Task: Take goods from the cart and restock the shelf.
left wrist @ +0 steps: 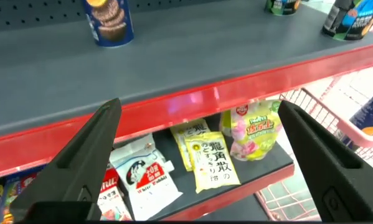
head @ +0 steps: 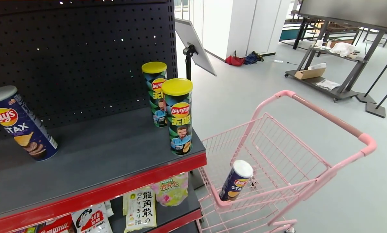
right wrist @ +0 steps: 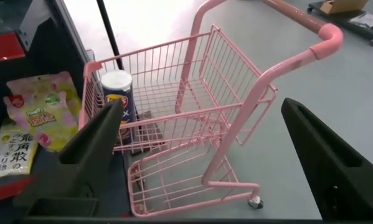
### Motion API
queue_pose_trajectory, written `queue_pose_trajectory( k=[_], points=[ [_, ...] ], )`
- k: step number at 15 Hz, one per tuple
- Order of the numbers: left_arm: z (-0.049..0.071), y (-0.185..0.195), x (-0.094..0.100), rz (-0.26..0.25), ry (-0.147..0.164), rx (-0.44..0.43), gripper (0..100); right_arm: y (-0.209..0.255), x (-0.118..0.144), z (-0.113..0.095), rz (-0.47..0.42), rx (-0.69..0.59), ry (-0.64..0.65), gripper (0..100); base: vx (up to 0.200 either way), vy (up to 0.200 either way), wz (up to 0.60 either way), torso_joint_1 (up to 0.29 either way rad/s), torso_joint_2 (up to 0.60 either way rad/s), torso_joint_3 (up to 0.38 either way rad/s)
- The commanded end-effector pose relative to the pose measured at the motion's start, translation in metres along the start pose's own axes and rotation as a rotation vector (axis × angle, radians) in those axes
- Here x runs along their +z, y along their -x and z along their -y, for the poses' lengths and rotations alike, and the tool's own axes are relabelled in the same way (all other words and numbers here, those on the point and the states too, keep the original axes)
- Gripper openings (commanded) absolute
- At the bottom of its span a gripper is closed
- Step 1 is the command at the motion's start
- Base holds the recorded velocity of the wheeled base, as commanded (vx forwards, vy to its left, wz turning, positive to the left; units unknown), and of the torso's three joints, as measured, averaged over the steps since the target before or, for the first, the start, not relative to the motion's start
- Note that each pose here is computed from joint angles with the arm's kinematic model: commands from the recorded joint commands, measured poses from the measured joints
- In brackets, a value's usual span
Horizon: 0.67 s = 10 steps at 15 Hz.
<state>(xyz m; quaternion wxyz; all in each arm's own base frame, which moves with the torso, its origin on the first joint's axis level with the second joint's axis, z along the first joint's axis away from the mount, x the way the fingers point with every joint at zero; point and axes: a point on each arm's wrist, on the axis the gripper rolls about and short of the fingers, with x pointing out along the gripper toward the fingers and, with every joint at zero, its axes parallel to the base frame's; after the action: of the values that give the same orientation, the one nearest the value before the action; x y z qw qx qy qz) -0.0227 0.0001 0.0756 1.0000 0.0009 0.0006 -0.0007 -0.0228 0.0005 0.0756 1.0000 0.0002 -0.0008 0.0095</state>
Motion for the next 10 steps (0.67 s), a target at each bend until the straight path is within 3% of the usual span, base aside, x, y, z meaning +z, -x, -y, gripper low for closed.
queue_pose_trajectory(
  k=[1,10],
  points=[
    [0.0,0.0,0.0001,0.001,0.0,0.0,100,0.0,0.0,0.0,0.0,0.001,0.0,100,0.0,0.0,0.0,-0.139,0.35,0.207],
    [0.0,0.0,0.0,0.0,0.0,0.001,100,0.0,0.0,0.0,0.0,-0.001,-0.003,100,0.0,0.0,0.0,-0.144,0.37,0.227]
  ],
)
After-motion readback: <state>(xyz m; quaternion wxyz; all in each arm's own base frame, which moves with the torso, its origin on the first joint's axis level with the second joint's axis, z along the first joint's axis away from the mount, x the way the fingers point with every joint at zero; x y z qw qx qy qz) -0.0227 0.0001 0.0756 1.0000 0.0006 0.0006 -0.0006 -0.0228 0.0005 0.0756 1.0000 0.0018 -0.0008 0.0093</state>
